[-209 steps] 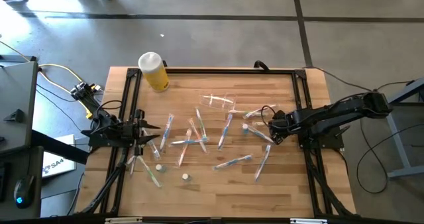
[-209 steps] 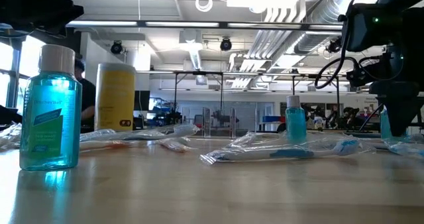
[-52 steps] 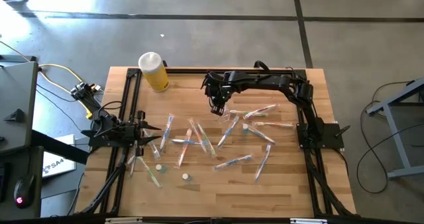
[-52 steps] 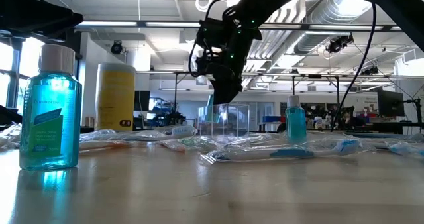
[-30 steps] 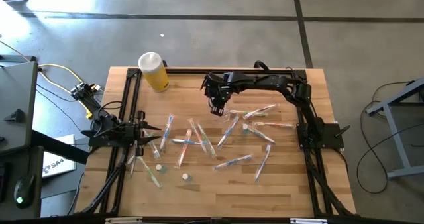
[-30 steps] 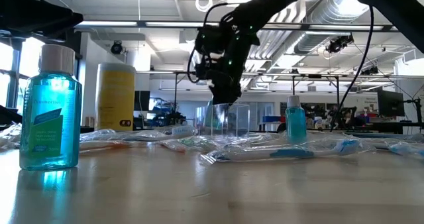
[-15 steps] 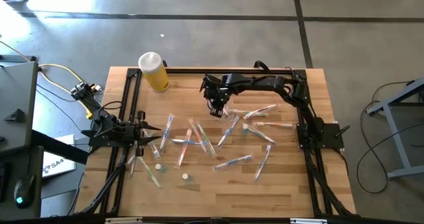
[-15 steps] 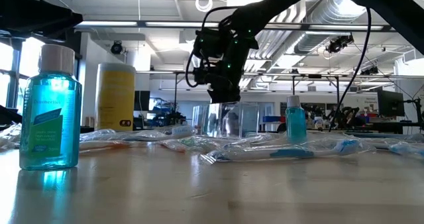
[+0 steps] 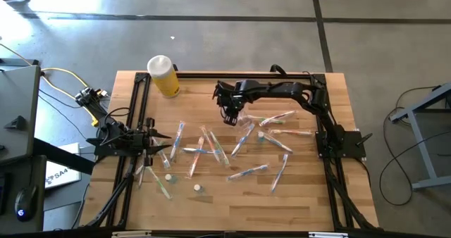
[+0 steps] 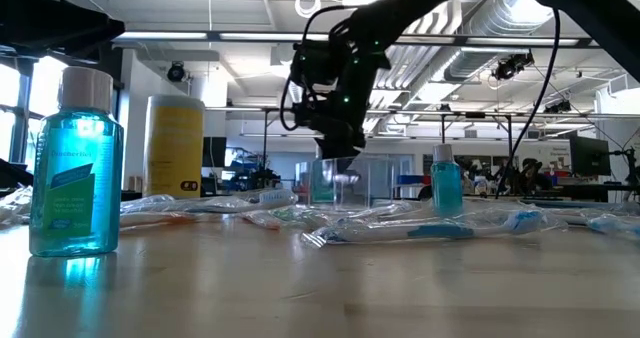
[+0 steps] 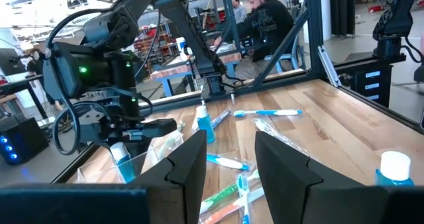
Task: Pick & Place toothbrushing station
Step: Put the blue mouthwash into the transparent organizer, then put the blue toothbrush into the transparent organizer
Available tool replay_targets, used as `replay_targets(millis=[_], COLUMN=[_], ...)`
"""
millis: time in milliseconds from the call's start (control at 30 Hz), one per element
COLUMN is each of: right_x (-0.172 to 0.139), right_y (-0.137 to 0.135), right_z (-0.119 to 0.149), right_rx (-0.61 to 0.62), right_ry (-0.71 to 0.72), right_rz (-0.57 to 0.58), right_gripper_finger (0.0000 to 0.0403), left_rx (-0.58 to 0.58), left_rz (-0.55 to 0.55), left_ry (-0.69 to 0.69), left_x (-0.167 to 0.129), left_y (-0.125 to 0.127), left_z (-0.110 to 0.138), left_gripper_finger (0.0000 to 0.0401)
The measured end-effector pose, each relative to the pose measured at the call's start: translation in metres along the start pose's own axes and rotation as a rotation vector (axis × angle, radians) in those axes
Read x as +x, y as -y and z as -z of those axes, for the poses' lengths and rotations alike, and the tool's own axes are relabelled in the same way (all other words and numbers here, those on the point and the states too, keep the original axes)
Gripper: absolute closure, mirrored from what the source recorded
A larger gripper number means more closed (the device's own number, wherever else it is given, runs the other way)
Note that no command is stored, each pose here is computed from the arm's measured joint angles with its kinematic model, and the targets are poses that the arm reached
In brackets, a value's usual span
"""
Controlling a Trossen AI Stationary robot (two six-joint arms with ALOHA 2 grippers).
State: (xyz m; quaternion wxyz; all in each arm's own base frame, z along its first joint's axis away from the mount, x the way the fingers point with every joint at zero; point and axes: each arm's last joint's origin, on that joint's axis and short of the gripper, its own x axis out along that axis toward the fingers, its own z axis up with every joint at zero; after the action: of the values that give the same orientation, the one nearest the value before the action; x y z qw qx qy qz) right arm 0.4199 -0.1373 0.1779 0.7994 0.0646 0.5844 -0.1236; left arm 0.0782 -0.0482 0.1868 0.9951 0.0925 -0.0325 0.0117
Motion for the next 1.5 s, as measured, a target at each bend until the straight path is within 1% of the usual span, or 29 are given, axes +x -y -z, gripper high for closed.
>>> replay_targets(millis=[300,400,567,833,933,1133,1233,1333,1400,1500], right_x=[-0.003,-0.005,-0.018,-0.062,-0.083,-0.132,-0.154,-0.172,-0.176,-0.182], right_y=[-0.001,-0.001,0.001,-0.002,-0.004,-0.018,-0.028,-0.035,-0.042,-0.044], right_z=[0.002,0.002,0.003,0.001,0.003,0.015,0.028,0.043,0.049,0.059], right_rx=[-0.004,-0.004,-0.006,-0.009,-0.013,-0.045,-0.066,-0.040,-0.022,0.013], right_ry=[-0.024,-0.024,-0.012,0.081,0.118,0.169,0.140,0.086,0.049,-0.006], right_rz=[0.002,0.007,0.066,0.078,0.076,0.058,0.021,-0.017,-0.021,-0.012], right_gripper_finger=[0.0259,0.0253,0.0253,0.0254,0.0254,0.0254,0.0254,0.0254,0.0254,0.0254], left_rx=[0.000,0.000,0.000,0.000,-0.003,-0.131,-0.153,-0.169,-0.187,-0.219], left_rz=[0.000,0.000,0.000,0.000,0.000,0.011,-0.005,-0.045,-0.091,-0.149], left_ry=[0.000,0.000,0.000,0.001,0.000,0.007,0.000,-0.022,-0.053,-0.106], left_x=[0.000,0.000,0.000,0.000,0.000,0.000,0.000,0.000,-0.001,-0.001], left_y=[0.000,0.000,0.000,0.000,0.000,0.000,-0.001,-0.002,-0.004,-0.006], left_z=[0.000,0.000,0.000,0.000,0.000,-0.001,-0.001,-0.002,-0.002,-0.001], left_gripper_finger=[0.0274,0.0274,0.0274,0.0274,0.0274,0.0274,0.0274,0.0274,0.0274,0.0274])
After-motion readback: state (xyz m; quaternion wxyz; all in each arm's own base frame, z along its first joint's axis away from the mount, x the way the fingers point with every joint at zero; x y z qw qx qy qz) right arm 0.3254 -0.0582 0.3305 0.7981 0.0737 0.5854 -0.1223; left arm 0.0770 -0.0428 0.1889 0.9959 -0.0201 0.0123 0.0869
